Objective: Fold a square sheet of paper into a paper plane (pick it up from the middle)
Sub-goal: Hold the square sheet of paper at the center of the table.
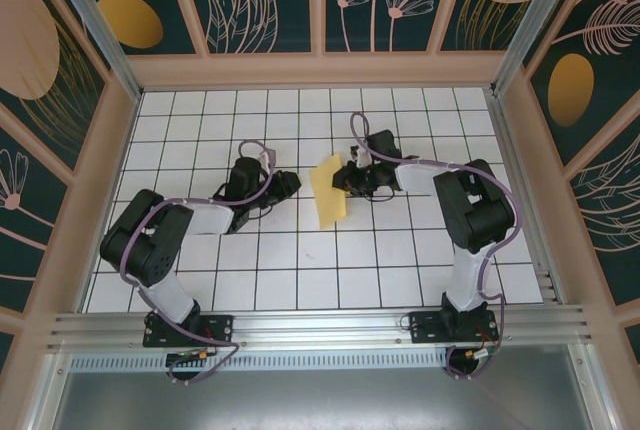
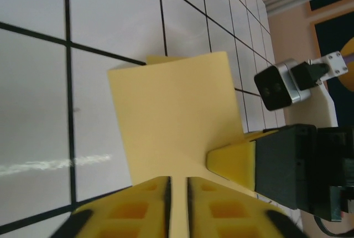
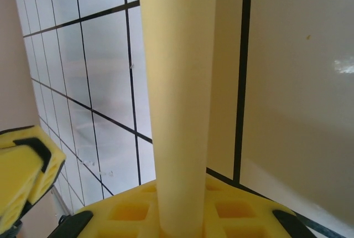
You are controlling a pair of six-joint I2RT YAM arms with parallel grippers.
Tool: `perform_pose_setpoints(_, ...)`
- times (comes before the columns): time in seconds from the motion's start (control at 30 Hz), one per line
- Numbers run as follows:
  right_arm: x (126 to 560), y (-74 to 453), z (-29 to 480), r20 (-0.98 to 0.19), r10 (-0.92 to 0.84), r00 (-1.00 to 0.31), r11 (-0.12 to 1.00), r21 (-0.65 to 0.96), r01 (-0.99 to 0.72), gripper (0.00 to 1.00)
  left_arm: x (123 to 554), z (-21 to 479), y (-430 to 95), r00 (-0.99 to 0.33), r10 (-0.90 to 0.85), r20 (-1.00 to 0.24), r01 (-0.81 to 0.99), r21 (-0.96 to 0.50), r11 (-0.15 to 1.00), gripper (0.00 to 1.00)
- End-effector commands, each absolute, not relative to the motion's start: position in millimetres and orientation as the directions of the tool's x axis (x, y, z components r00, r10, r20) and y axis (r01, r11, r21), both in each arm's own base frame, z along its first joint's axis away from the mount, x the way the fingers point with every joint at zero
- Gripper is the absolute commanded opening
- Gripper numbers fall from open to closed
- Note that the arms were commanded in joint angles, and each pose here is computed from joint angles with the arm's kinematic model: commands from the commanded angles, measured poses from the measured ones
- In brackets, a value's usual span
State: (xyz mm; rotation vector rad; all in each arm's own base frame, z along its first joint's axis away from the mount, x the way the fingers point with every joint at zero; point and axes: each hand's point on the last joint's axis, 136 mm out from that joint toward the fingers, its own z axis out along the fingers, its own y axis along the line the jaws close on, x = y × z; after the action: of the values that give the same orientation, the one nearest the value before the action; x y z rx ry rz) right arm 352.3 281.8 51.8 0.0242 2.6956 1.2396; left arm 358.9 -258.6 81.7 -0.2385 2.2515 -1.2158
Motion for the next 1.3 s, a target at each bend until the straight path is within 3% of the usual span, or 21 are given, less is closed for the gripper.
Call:
perform_pose_setpoints(0.0,341.1,283.3,43.6,-0.114,0.049,-0.992,0.633,0.772,-0.058,0.17,364.7,84.9,-286.1,-0.843,-0.381,-0.38,0.145,-0.842,0.52,0.1)
perform_pose_setpoints(0.37,324.8,283.3,31.6,-0.066,-0.012,-0.998,0.638,0.768,-0.058,0.18,369.5,41.5,-304.1,-0.883,-0.328,-0.335,0.071,-0.788,0.612,0.0)
perform_pose_setpoints(0.8,326.0,280.1,28.2,-0.067,-0.008,-0.998,0.677,0.734,-0.055,0.2,366.4,-5.2,-295.7,-0.919,-0.302,-0.252,-0.044,-0.697,0.716,0.0)
perform_pose_setpoints(1.0,329.8,275.4,49.8,-0.141,-0.006,-0.99,0.706,0.701,-0.104,0.32,364.2,-17.9,-292.0,-0.929,-0.289,-0.233,-0.068,-0.659,0.749,0.0)
perform_pose_setpoints(1.27,345.5,246.7,65.8,-0.303,0.032,-0.953,0.826,0.545,-0.146,0.6,362.9,-21.1,-294.3,-0.934,-0.28,-0.22,-0.067,-0.663,0.746,0.0)
